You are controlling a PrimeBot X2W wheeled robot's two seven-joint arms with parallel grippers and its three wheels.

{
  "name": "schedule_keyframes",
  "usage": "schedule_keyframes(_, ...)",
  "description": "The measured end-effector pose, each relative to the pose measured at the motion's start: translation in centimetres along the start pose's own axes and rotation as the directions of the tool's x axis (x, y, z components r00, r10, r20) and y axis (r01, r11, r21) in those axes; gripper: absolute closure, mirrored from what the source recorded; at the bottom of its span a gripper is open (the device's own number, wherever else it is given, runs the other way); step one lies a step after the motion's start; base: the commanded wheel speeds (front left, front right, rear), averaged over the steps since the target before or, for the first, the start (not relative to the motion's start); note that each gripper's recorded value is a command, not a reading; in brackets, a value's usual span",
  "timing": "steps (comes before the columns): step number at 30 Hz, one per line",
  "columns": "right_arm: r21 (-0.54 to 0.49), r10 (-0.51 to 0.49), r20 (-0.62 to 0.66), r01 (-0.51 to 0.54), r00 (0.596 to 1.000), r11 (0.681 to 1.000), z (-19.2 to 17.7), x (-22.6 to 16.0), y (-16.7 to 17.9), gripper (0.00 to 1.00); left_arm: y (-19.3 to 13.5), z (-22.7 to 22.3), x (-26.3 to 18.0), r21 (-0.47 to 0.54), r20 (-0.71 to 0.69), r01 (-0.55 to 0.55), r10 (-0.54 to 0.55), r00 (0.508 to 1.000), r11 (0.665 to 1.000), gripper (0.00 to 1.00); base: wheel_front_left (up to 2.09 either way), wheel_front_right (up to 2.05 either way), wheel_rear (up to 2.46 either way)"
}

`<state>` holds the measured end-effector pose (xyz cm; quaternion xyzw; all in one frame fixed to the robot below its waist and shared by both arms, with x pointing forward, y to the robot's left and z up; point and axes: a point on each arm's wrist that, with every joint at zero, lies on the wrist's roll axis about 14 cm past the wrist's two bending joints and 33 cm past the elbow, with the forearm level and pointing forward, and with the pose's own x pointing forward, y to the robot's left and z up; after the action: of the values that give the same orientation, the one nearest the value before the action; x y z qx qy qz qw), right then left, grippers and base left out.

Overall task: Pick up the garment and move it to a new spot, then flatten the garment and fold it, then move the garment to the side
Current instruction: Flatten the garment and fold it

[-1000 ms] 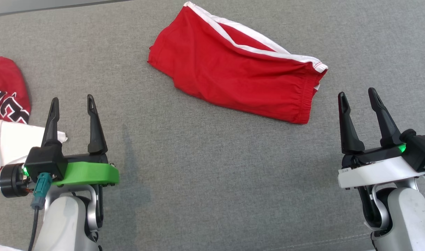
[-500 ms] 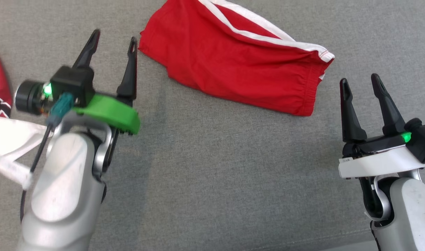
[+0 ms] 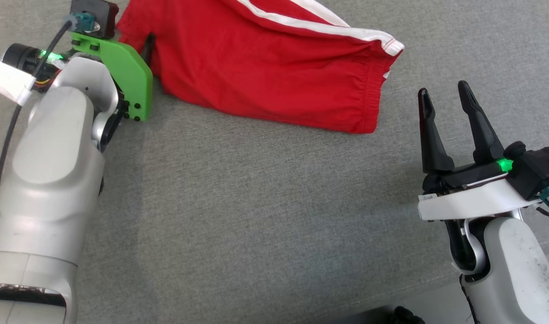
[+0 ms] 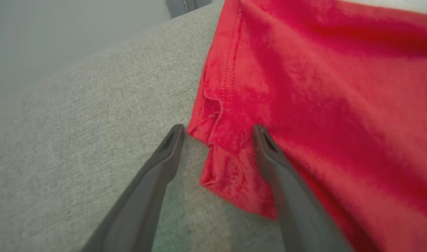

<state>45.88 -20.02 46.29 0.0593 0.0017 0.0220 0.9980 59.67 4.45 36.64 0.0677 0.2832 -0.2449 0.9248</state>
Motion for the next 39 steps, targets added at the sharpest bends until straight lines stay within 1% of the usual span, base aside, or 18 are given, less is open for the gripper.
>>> schedule_keyframes(2,-0.005,-0.017,-0.008,0.017,1.0,1.0,-0.3,-0.3,-0.6,0.0,-0.1,-0.6,0.8,-0.015,-0.046,0.009,-0.01,0.999,1.0,0.0,0.0,0.0,0.0)
schedule_keyframes(3,-0.008,-0.025,-0.012,0.025,1.0,1.0,-0.4,-0.4,-0.8,0.0,-0.3,-0.9,1.1,-0.023,-0.078,0.016,-0.018,0.997,1.0,0.58,0.0,0.0,0.0)
schedule_keyframes(4,-0.011,-0.034,-0.016,0.034,0.999,0.999,-0.5,-0.5,-1.1,0.0,-0.6,-1.0,1.3,-0.031,-0.089,0.024,-0.027,0.996,0.999,0.98,0.0,0.0,0.0)
schedule_keyframes(5,-0.013,-0.039,-0.017,0.038,0.999,0.999,-0.5,-0.6,-1.3,0.0,-0.7,-1.0,1.5,-0.03,-0.094,0.026,-0.029,0.995,0.999,1.0,0.0,0.0,0.0)
schedule_keyframes(8,-0.015,-0.046,-0.008,0.046,0.999,0.999,-0.2,-0.7,-1.6,0.0,-1.4,-1.2,1.4,-0.01,-0.113,0.044,-0.045,0.993,0.999,1.0,0.0,0.0,0.0)
schedule_keyframes(10,-0.015,-0.043,-0.002,0.043,0.999,0.999,0.0,-0.6,-1.5,0.0,-1.3,-1.1,1.1,0.003,-0.097,0.042,-0.042,0.994,0.999,1.0,0.0,0.0,0.0)
schedule_keyframes(13,-0.017,-0.029,0.004,0.029,1.0,0.999,0.2,-0.5,-1.0,0.0,-0.9,-1.3,0.4,-0.012,-0.049,0.015,-0.016,0.999,1.0,1.0,0.0,0.0,0.0)
schedule_keyframes(16,-0.018,-0.021,-0.002,0.021,1.0,1.0,0.4,-0.9,-0.7,0.0,-1.1,-2.3,-0.9,-0.063,-0.005,-0.005,0.005,1.0,0.998,1.0,0.0,0.0,0.0)
schedule_keyframes(20,-0.017,-0.008,-0.016,0.007,1.0,1.0,0.6,-1.8,-0.1,0.0,-2.1,-4.4,-3.8,-0.145,0.034,-0.024,0.029,0.999,0.989,1.0,0.0,0.0,0.0)
schedule_keyframes(25,-0.008,0.012,-0.023,-0.012,1.0,1.0,1.4,-3.0,0.8,0.0,-3.4,-7.3,-8.4,-0.23,0.032,-0.06,0.069,0.997,0.971,1.0,0.0,0.0,0.0)
schedule_keyframes(29,-0.003,0.03,-0.021,-0.031,0.999,1.0,2.2,-3.7,1.6,0.0,-3.8,-8.3,-11.6,-0.275,0.03,-0.091,0.103,0.994,0.957,1.0,0.0,0.0,0.0)
schedule_keyframes(30,-0.002,0.036,-0.02,-0.036,0.999,0.999,2.4,-3.8,1.8,0.0,-3.9,-8.2,-12.3,-0.284,0.04,-0.097,0.113,0.993,0.954,0.59,0.0,0.0,0.0)
schedule_keyframes(31,-0.001,0.041,-0.018,-0.041,0.999,0.999,2.6,-3.9,2.0,0.0,-4.0,-8.2,-12.9,-0.289,0.047,-0.1,0.118,0.992,0.952,0.0,0.0,0.0,0.0)
schedule_keyframes(33,0.003,0.051,-0.012,-0.051,0.999,0.999,2.9,-3.9,2.4,0.0,-3.9,-7.6,-13.9,-0.311,0.088,-0.107,0.141,0.986,0.944,0.0,0.0,0.0,0.0)
schedule_keyframes(35,0.004,0.06,-0.004,-0.06,0.998,0.998,3.4,-3.9,2.7,0.0,-3.2,-5.9,-14.9,-0.328,0.177,-0.13,0.196,0.965,0.936,0.0,0.0,0.0,0.0)
schedule_keyframes(36,0.004,0.062,-0.002,-0.062,0.998,0.998,3.6,-3.9,2.8,0.0,-2.8,-4.9,-15.3,-0.332,0.222,-0.14,0.222,0.95,0.933,0.0,0.0,0.0,0.0)
schedule_keyframes(39,0.002,0.073,0.012,-0.073,0.997,0.997,4.3,-3.8,3.2,0.0,-1.0,-2.0,-17.1,-0.346,0.371,-0.186,0.316,0.873,0.92,0.0,0.0,0.0,0.0)
